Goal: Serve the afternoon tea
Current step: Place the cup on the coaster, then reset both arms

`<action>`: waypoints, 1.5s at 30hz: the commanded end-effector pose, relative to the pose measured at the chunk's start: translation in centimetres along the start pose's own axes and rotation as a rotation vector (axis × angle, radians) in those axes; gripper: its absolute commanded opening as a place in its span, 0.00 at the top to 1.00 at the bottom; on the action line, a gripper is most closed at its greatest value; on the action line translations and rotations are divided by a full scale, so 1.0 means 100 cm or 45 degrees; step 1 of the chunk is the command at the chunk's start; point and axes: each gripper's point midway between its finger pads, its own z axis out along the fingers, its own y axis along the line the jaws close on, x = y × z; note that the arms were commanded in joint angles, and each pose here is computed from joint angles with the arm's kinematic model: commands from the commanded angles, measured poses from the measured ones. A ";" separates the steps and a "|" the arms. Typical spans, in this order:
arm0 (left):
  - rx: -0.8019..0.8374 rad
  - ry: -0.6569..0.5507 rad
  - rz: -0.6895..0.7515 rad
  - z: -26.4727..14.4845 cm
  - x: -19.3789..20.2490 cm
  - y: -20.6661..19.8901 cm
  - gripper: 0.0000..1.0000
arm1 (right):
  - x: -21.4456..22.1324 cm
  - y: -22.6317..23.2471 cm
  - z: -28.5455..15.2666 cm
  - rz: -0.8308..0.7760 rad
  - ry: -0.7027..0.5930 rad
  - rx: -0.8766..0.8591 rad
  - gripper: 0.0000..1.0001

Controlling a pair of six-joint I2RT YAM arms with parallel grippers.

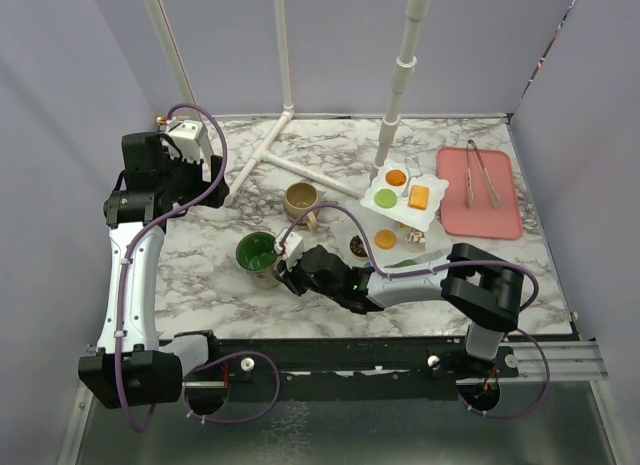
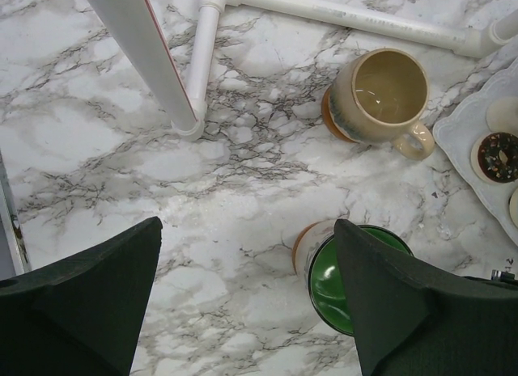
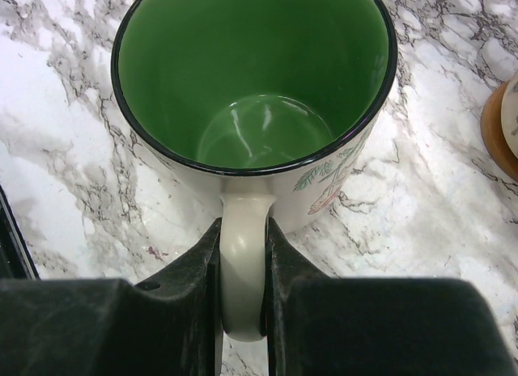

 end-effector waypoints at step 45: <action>-0.084 -0.106 0.067 -0.008 -0.034 0.022 0.01 | -0.290 -0.142 -0.172 0.078 -0.603 0.483 0.01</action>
